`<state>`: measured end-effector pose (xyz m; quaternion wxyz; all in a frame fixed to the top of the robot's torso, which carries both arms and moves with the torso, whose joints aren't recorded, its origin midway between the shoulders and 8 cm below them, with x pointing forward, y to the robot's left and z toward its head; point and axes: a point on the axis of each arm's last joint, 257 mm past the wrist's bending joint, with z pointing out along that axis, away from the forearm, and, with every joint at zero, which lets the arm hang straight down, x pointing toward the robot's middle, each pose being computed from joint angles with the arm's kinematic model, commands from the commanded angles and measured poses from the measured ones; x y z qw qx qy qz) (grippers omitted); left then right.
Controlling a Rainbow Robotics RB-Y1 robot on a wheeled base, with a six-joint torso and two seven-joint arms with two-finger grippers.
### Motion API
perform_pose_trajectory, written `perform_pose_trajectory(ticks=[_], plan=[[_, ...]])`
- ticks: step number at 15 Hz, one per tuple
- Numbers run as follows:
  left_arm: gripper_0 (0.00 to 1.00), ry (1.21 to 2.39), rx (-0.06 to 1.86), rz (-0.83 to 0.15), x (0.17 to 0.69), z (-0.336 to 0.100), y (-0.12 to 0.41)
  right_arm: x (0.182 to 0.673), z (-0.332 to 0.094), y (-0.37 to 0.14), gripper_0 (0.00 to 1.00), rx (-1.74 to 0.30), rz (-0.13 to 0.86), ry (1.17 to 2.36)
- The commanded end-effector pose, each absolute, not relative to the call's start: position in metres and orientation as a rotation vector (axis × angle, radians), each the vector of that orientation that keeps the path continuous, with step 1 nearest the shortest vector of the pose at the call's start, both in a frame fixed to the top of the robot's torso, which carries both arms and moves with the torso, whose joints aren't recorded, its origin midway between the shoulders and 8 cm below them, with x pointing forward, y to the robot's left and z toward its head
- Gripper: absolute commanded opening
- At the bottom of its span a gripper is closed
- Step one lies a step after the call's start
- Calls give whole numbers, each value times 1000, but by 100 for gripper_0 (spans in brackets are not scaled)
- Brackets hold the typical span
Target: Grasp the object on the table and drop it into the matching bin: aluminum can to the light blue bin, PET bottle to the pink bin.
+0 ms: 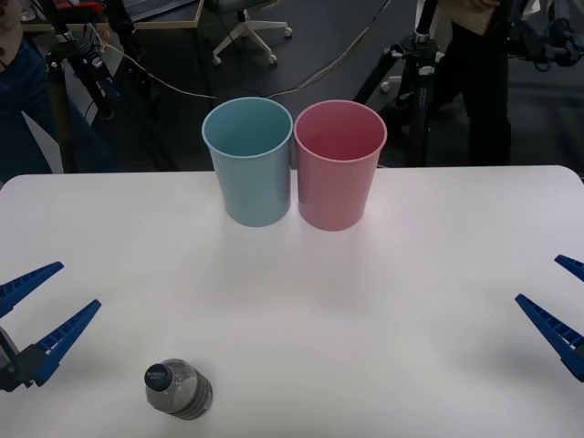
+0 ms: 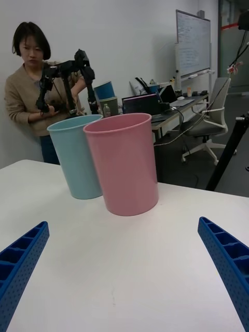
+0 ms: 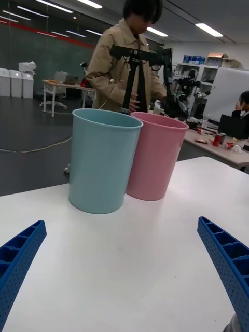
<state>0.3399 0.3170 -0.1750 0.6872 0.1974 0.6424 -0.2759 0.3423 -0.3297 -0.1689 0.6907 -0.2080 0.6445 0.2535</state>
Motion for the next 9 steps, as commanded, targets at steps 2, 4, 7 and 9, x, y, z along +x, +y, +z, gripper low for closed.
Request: perform_pose_trajectory(ticks=[2,4,7,9], plan=[[100,1431,463,-562,327,-179,332,342,-169,-330,100,-465,567,1441],[100,1434,486,-536,312,-186,343,342,-169,-330,100,-465,567,1441],[100,1445,527,-478,294,-198,359,342,-169,-330,100,-465,567,1441],[100,1452,564,-467,282,-212,361,342,-169,-330,100,-465,567,1441]])
